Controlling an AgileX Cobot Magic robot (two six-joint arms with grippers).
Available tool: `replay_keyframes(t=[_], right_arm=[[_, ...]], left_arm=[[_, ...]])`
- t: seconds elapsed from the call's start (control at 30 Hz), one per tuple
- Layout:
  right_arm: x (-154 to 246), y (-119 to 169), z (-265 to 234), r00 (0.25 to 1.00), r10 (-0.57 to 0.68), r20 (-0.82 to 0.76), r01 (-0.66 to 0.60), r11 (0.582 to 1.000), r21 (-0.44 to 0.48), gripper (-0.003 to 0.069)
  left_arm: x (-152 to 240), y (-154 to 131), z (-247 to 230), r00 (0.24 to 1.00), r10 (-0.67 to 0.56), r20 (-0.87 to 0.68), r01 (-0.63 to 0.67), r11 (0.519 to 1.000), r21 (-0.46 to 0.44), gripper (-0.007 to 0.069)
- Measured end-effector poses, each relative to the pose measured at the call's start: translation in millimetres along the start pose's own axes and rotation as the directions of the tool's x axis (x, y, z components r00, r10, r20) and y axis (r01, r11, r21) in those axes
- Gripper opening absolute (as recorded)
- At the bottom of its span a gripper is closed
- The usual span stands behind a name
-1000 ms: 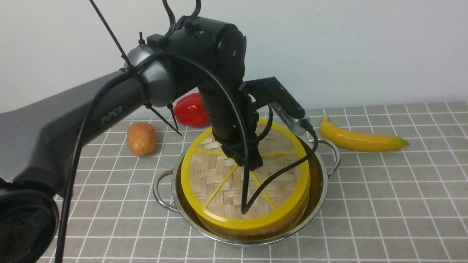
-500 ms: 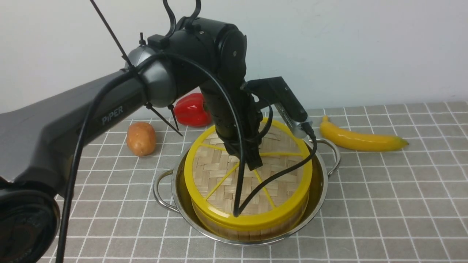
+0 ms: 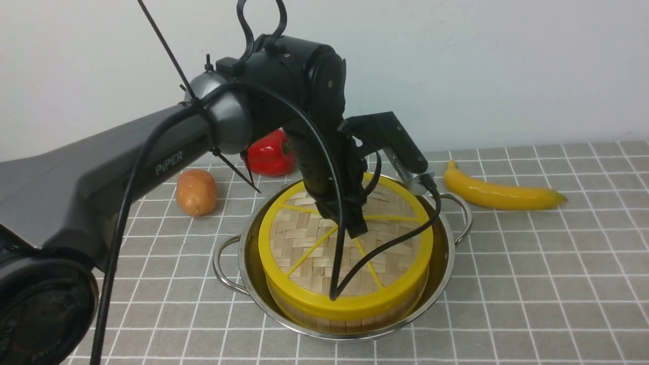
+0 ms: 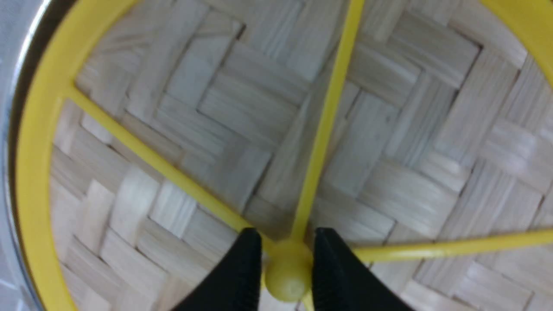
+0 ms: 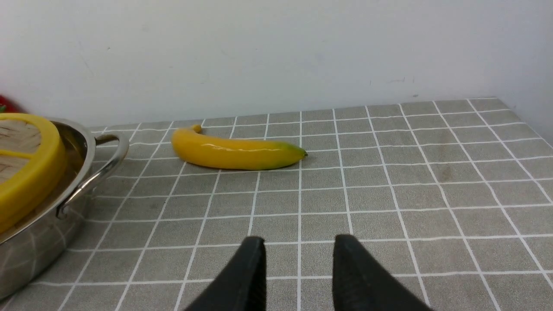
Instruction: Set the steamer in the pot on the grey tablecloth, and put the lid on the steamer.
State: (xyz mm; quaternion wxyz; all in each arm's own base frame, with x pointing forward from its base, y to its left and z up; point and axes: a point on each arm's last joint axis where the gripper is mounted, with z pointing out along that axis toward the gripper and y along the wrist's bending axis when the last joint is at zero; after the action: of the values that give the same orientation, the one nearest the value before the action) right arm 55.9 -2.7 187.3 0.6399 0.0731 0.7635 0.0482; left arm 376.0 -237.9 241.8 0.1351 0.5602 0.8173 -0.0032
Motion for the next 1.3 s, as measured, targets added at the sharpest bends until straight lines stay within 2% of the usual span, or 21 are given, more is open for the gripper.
replay_keyframes(t=[0.13, 0.2, 0.23, 0.27, 0.3, 0.37, 0.4, 0.47, 0.53, 0.6, 0.63, 0.8, 1.17, 1.3], right_arm=[[0, 0, 0, 1.0, 0.0, 0.0, 0.0, 1.0, 0.0, 0.024], [0, 0, 0, 1.0, 0.0, 0.0, 0.0, 1.0, 0.0, 0.024], [0, 0, 0, 1.0, 0.0, 0.0, 0.0, 1.0, 0.0, 0.024], [0, 0, 0, 1.0, 0.0, 0.0, 0.0, 1.0, 0.0, 0.024], [0, 0, 0, 1.0, 0.0, 0.0, 0.0, 1.0, 0.0, 0.024], [0, 0, 0, 1.0, 0.0, 0.0, 0.0, 1.0, 0.0, 0.024], [0, 0, 0, 1.0, 0.0, 0.0, 0.0, 1.0, 0.0, 0.024], [0, 0, 0, 1.0, 0.0, 0.0, 0.0, 1.0, 0.0, 0.024], [0, 0, 0, 1.0, 0.0, 0.0, 0.0, 1.0, 0.0, 0.024], [0, 0, 0, 1.0, 0.0, 0.0, 0.0, 1.0, 0.0, 0.024], [0, 0, 0, 1.0, 0.0, 0.0, 0.0, 1.0, 0.0, 0.024], [0, 0, 0, 1.0, 0.0, 0.0, 0.0, 1.0, 0.0, 0.024], [0, 0, 0, 1.0, 0.001, 0.001, -0.001, 1.0, -0.001, 0.024], [0, 0, 0, 1.0, 0.002, 0.001, -0.002, 1.0, -0.001, 0.024]], left_arm=[[0, 0, 0, 1.0, 0.0, 0.003, 0.0, 1.0, -0.002, 0.0301], [0, 0, 0, 1.0, 0.001, -0.001, -0.001, 1.0, -0.001, 0.0388], [0, 0, 0, 1.0, 0.001, -0.002, -0.001, 1.0, -0.001, 0.0395], [0, 0, -3, 1.0, -0.001, -0.001, 0.001, 1.0, -0.006, 0.0449], [1, 0, -3, 1.0, -0.004, 0.0, 0.004, 1.0, -0.008, 0.0462], [3, 2, -20, 1.0, -0.029, 0.009, 0.029, 0.998, -0.055, 0.0532], [3, 2, -22, 0.999, -0.037, 0.01, 0.038, 0.997, -0.06, 0.0536], [8, 6, -49, 0.996, -0.083, 0.033, 0.087, 0.987, -0.137, 0.0561], [16, 8, -86, 0.982, -0.163, 0.094, 0.18, 0.961, -0.21, 0.0559], [21, 9, -104, 0.966, -0.221, 0.137, 0.249, 0.94, -0.233, 0.0553], [27, 8, -126, 0.931, -0.305, 0.199, 0.349, 0.904, -0.248, 0.0535], [37, 2, -163, 0.861, -0.406, 0.306, 0.484, 0.839, -0.249, 0.0489], [41, 1, -177, 0.842, -0.402, 0.359, 0.506, 0.82, -0.268, 0.0353], [61, -12, -199, 0.819, -0.368, 0.44, 0.515, 0.809, -0.283, 0.0304]])
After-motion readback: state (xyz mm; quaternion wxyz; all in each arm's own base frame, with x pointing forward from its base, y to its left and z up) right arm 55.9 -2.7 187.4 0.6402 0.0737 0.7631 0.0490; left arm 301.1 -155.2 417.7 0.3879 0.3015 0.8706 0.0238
